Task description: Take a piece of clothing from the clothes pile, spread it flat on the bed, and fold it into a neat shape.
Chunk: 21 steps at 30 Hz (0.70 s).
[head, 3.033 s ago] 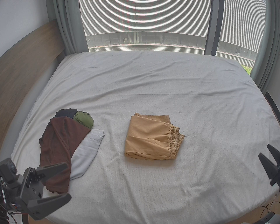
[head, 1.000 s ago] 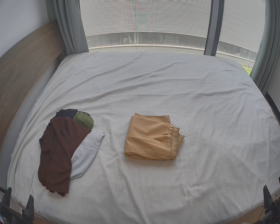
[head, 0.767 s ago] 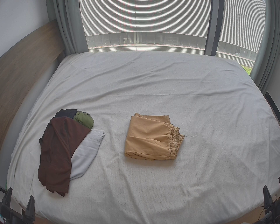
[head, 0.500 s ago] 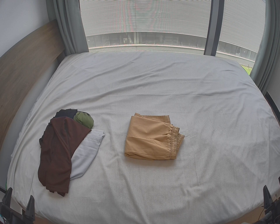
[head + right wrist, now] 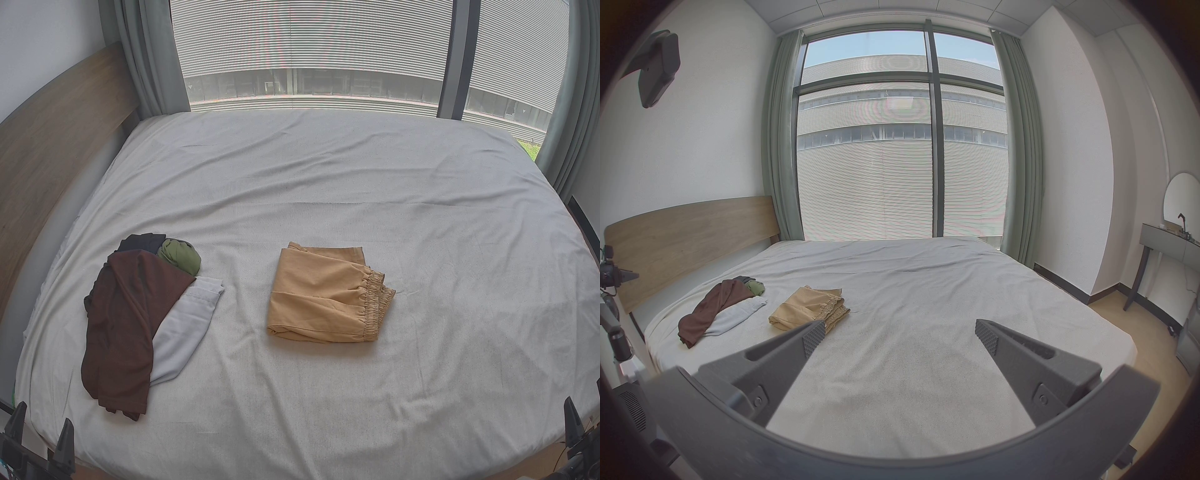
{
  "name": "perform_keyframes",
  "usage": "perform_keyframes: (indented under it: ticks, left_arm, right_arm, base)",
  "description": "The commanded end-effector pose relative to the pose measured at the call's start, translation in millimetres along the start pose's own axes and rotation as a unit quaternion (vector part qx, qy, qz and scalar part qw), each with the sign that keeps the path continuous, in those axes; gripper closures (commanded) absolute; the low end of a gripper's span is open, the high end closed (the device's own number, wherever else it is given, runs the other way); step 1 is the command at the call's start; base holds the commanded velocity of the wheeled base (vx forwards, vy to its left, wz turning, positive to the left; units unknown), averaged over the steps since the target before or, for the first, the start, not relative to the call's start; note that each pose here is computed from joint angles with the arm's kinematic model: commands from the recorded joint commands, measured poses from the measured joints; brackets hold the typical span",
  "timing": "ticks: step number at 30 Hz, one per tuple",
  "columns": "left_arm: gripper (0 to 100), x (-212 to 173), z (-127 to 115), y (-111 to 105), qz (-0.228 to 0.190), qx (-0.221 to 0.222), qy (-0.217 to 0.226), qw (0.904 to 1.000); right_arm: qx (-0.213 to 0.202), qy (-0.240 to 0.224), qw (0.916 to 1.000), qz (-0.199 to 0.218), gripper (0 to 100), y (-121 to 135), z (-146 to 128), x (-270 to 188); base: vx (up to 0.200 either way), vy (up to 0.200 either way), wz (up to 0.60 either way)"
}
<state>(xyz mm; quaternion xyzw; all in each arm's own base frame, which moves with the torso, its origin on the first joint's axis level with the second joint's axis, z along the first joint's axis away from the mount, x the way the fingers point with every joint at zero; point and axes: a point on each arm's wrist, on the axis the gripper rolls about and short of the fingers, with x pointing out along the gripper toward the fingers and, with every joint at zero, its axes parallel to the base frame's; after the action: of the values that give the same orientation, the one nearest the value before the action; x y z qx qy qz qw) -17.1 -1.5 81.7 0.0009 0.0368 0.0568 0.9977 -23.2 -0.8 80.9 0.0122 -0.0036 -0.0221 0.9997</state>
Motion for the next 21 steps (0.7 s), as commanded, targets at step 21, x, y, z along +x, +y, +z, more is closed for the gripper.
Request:
perform_keyframes:
  ticks: [21]
  left_arm:
    - [0,1.6,-4.8,0.0,0.0,-0.002,0.011,0.9999]
  right_arm:
    - [-0.016,0.002,0.9997,0.018,0,0.7,-4.8,0.2]
  base:
    - [0.0,0.0,0.0]
